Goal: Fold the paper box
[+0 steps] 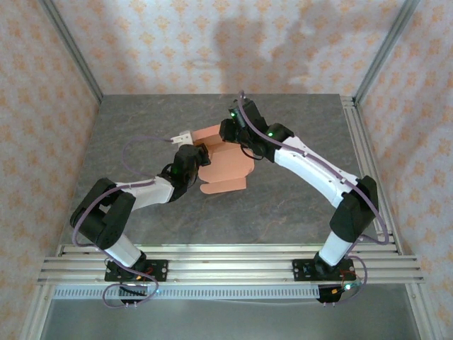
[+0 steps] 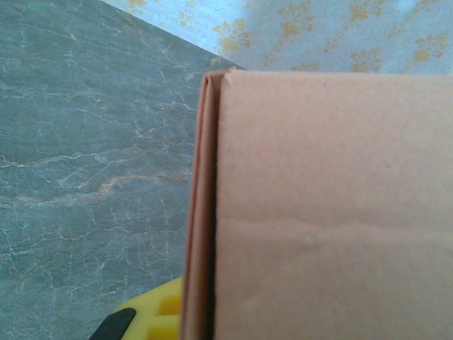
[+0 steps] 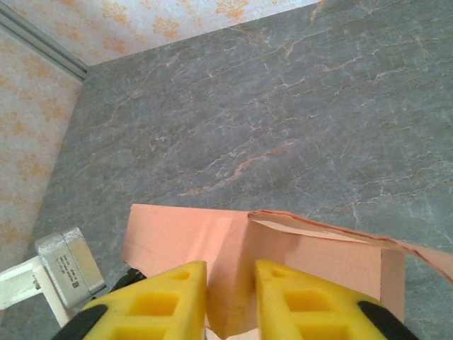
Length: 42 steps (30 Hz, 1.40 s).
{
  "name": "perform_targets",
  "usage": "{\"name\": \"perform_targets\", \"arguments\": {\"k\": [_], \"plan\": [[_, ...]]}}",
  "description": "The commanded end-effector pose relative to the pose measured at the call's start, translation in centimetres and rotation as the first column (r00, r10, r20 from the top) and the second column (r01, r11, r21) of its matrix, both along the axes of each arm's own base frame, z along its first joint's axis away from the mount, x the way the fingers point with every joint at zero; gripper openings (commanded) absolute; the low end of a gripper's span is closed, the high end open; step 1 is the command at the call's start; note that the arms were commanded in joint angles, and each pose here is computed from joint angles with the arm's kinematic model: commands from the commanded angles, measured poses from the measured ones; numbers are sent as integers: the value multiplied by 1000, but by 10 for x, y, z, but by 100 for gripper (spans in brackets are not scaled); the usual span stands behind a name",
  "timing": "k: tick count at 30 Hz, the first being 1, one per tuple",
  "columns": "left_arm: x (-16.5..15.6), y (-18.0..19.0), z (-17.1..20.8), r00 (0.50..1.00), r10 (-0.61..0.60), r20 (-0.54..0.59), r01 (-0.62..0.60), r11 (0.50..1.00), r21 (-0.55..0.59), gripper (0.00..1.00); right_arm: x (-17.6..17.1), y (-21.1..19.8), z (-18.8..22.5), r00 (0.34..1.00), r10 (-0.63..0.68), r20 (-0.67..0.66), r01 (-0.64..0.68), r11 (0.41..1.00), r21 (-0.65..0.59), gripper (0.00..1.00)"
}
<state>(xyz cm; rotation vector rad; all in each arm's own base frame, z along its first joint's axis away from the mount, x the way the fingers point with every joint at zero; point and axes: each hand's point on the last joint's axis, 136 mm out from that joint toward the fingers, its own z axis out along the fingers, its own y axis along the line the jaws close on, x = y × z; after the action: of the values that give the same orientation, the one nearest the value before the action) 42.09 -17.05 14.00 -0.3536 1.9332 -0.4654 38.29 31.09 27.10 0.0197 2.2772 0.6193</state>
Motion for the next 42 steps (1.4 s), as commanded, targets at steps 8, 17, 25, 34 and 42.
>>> {"name": "perform_targets", "arguments": {"k": [8, 17, 25, 34, 42], "plan": [[1, -5, 16, 999, -15, 38, 14, 1000, 11, 0, 2, -1, 14, 1000, -11, 18, 11, 1000, 21, 12], [2, 1, 11, 1000, 23, -8, -23, 999, 32, 0, -12, -12, 38, 996, 4, 88, -9, 998, 59, 46], [4, -7, 7, 998, -14, -57, 16, 999, 34, 0, -35, -63, 60, 970, 32, 241, -26, 999, -29, 56], [-3, -30, 12, 982, -171, -82, 170, 985, -17, 0, -11, -134, 31, 995, 44, 92, -53, 994, 100, 49], [-4, -38, 18, 973, -218, -73, 216, 976, -37, 0, -3, -115, -1, 956, 290, 53, -294, 950, 105, 39]]}}
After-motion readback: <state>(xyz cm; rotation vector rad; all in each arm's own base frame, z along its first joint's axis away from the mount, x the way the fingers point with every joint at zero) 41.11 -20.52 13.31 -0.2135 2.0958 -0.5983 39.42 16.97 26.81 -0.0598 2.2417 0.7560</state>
